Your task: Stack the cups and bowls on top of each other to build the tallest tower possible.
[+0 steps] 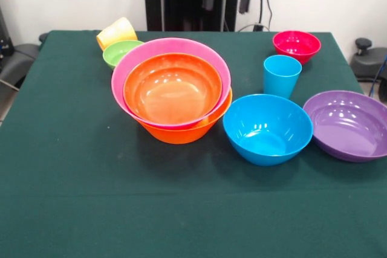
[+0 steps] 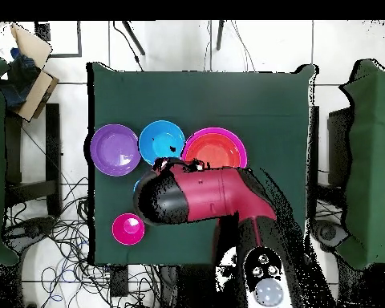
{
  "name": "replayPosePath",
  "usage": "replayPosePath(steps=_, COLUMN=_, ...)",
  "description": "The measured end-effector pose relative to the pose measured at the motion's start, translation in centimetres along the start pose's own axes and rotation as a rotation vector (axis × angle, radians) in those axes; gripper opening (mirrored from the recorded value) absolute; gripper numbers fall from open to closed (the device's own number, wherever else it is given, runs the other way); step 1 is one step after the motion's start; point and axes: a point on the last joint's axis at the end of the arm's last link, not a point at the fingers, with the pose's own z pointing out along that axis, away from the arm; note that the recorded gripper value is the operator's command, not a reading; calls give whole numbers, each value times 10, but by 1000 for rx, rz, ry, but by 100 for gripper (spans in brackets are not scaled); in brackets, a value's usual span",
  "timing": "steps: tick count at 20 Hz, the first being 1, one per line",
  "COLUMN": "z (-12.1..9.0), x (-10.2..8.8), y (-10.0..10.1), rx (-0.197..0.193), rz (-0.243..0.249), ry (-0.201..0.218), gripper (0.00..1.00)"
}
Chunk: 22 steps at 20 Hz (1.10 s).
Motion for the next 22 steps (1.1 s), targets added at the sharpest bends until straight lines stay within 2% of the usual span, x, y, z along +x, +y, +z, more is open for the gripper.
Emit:
replayPosePath(steps=4, z=25, x=4, y=3, rx=-14, rz=17, ry=-8, gripper=100)
replayPosePath(steps=9, z=49, x=9, y=-14, rx=-23, rz=51, ry=-4, gripper=100)
replayPosePath(steps=10, z=56, x=10, y=-23, rx=-21, rz=68, ry=1, gripper=100)
replayPosePath(steps=15, z=66, x=17, y=-37, rx=-11, rz=90, ry=21, gripper=100)
replayPosePath(steps=22, z=68, x=23, y=-40, rx=8, rz=90, ry=32, gripper=100)
